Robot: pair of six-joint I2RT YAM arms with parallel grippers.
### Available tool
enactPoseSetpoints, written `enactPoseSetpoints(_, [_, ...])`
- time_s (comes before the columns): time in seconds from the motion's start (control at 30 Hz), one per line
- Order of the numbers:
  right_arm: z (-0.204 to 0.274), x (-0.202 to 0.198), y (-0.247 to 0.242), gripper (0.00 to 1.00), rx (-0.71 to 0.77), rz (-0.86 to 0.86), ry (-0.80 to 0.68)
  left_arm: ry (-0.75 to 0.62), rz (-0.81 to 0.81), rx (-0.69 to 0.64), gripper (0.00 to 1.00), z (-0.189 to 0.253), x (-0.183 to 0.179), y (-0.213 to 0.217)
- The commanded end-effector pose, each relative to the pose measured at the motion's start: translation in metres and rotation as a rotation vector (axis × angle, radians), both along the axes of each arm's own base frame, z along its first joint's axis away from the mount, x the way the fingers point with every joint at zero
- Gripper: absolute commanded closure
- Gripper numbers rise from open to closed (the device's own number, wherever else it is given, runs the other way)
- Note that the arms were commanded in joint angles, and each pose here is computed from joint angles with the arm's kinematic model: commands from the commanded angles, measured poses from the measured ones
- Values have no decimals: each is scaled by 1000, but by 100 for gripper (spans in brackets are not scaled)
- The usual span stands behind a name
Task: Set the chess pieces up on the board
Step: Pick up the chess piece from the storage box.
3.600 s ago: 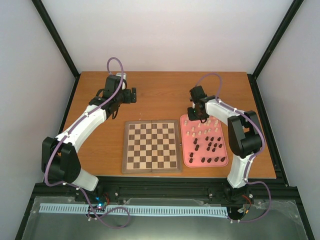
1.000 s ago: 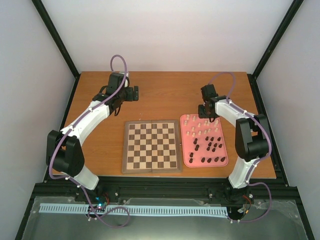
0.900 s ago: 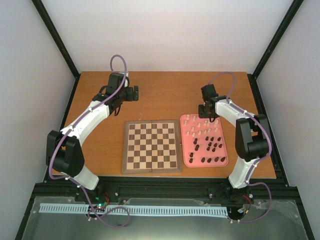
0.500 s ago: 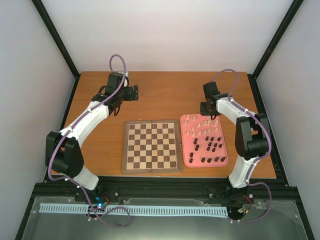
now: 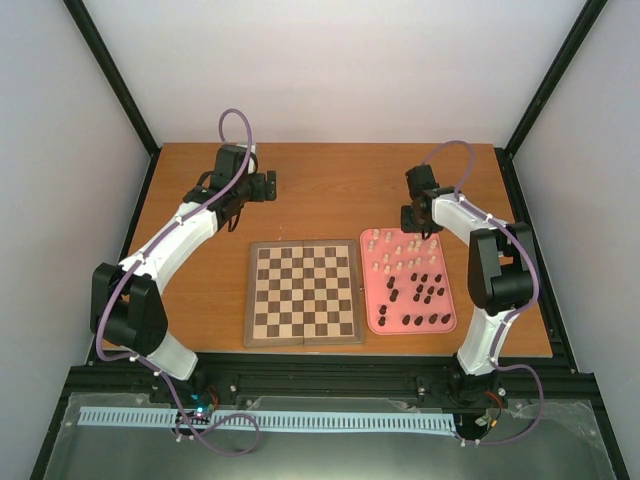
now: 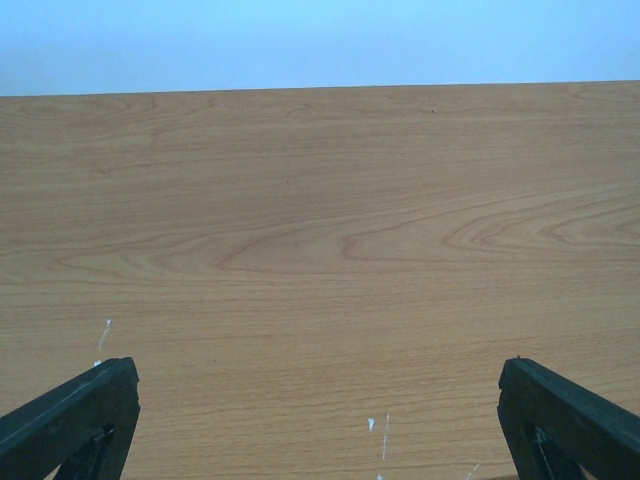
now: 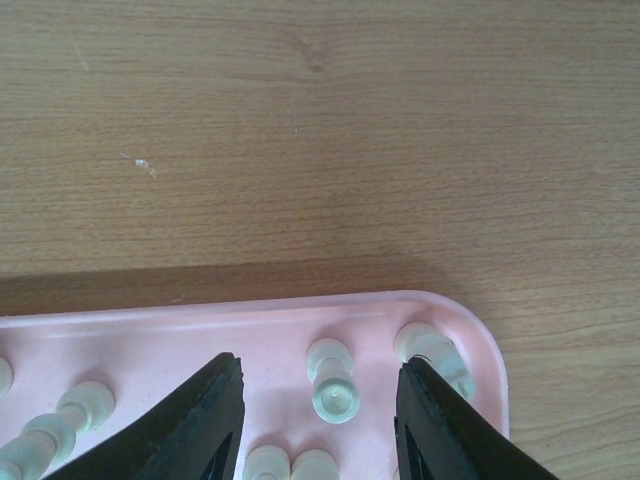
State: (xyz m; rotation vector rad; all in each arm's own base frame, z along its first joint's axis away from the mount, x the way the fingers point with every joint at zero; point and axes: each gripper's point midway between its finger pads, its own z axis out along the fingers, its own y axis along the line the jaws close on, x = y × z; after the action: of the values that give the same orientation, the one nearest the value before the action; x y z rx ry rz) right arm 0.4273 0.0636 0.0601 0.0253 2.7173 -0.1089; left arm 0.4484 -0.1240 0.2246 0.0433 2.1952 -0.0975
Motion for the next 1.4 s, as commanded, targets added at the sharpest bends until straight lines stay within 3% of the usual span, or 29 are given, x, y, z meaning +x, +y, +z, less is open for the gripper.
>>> enactPoseSetpoints(0.0, [11,5,1,57,-1,9,-26,-34,-8,0,0,15,1,-2])
enactPoseSetpoints(1.37, [-17,8,-11,59,-69,-33,35,-30,11,21,0,13,2,3])
